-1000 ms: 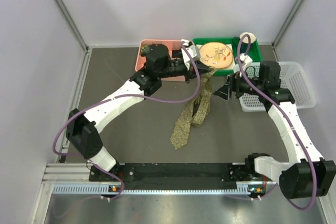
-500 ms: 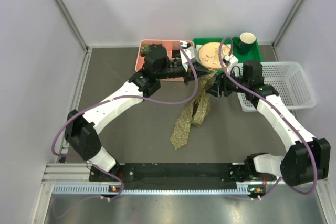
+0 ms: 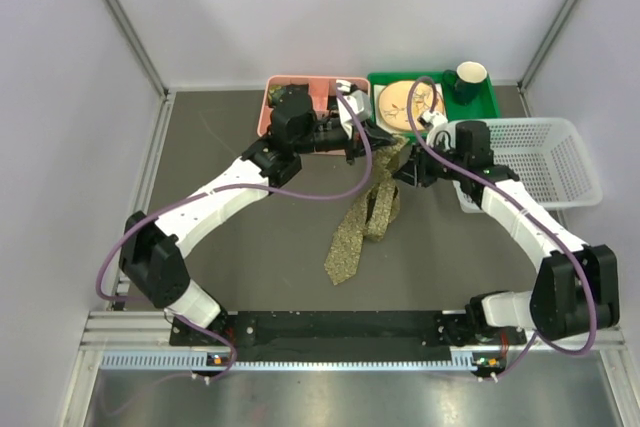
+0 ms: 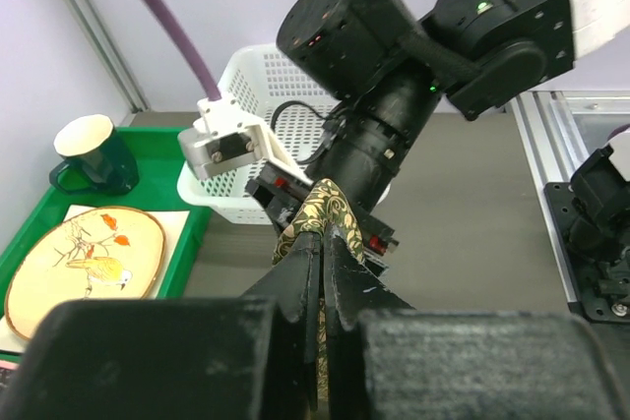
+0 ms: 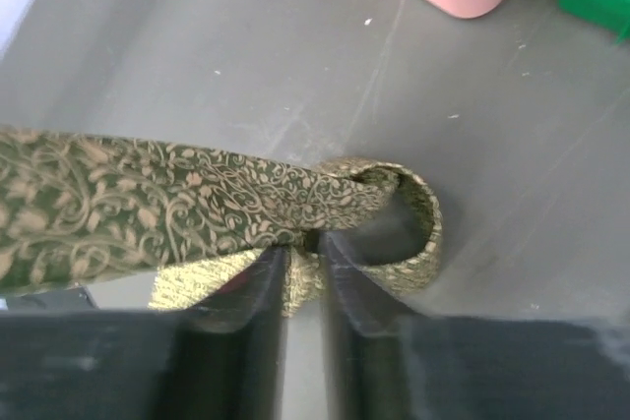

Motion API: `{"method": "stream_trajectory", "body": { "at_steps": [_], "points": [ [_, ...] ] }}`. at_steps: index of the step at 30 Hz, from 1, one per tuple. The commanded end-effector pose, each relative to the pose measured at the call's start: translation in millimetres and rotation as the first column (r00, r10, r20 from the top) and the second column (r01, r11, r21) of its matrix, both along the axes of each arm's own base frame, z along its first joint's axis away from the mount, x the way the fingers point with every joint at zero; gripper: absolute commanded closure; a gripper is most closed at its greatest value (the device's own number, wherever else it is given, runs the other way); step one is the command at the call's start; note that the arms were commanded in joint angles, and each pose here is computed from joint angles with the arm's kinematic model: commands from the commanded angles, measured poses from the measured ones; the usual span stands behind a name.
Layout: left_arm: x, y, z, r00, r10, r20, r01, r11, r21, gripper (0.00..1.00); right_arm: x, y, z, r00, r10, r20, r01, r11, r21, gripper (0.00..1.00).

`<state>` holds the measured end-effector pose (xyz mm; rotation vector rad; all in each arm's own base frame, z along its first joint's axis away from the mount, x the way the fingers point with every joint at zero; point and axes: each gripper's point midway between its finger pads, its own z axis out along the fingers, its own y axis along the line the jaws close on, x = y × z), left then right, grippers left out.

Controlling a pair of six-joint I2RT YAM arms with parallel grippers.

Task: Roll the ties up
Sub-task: Flatten out the tie at the center of the board.

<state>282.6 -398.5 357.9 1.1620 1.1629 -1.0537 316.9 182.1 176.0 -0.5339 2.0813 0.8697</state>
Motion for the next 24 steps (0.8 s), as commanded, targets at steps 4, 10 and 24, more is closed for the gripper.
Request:
{"method": "stream_trajectory", "body": {
  "at_steps": [4,10,24],
  "points": [
    [-15.8,10.7,28.4,0.998,-0.034,0.055,0.038,0.997,-0.07,1.0,8.1,8.9,36.3,0.996,0.035,0.079,-0.039,0.998,0.054,1.0],
    [-30.3,11.7,1.3,0.995,-0.101,0.023,0.102,0.995,-0.021,0.97,27.7,-42.7,71.7,0.98,-0.167,0.105,0.159,0.984,0.085,1.0],
    [-18.5,38.0,-140.1,0.997,0.075,0.009,-0.072,0.909,0.412,0.3,7.8,-103.8,111.5,0.921,-0.342,0.184,0.33,0.939,0.093,1.0]
  ]
}}
